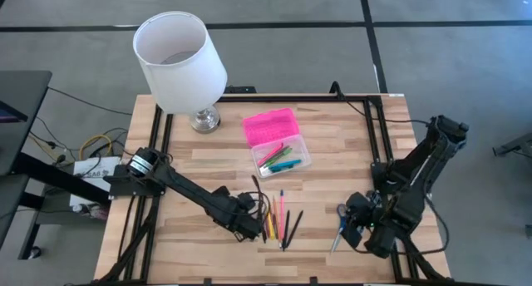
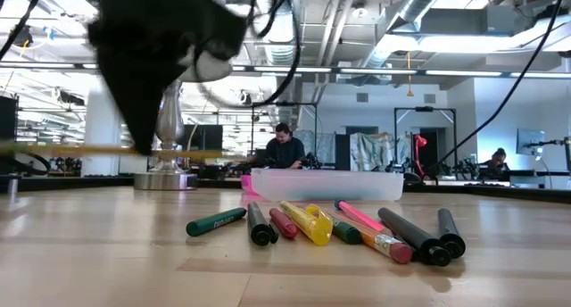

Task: Pick & place school supplies into a supply box
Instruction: Put the yellow pencil into the pink supply box

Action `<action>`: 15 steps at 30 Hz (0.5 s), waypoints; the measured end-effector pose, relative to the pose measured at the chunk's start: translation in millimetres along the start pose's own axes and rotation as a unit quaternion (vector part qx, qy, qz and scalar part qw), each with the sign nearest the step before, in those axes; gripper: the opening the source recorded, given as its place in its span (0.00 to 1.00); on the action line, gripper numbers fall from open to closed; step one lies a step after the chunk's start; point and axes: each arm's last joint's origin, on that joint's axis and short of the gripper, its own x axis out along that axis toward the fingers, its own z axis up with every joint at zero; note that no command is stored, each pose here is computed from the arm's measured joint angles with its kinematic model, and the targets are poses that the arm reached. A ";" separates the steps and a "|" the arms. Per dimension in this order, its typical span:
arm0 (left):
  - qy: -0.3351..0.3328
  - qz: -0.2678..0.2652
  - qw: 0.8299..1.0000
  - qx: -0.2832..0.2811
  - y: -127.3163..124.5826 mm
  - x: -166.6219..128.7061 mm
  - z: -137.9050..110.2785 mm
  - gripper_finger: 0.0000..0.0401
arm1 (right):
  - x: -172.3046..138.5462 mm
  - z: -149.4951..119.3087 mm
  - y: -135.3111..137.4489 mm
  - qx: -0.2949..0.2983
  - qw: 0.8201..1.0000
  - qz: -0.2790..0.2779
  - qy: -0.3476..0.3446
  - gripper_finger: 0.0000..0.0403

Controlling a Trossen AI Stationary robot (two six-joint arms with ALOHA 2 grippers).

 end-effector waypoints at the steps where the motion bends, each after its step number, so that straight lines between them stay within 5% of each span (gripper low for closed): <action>1: -0.009 0.002 1.000 0.006 0.7 -5.4 4.3 0.00 | 3.3 -0.9 1.7 0.000 1.000 -0.005 0.004 0.31; 8: -0.079 -0.003 0.996 0.046 15.0 -33.8 51.9 0.00 | 17.0 -7.0 11.4 0.003 1.000 -0.008 0.013 0.31; 15: -0.135 -0.015 0.988 0.075 52.3 -30.5 116.0 0.00 | 16.8 -7.8 12.3 0.031 0.999 -0.004 0.011 0.31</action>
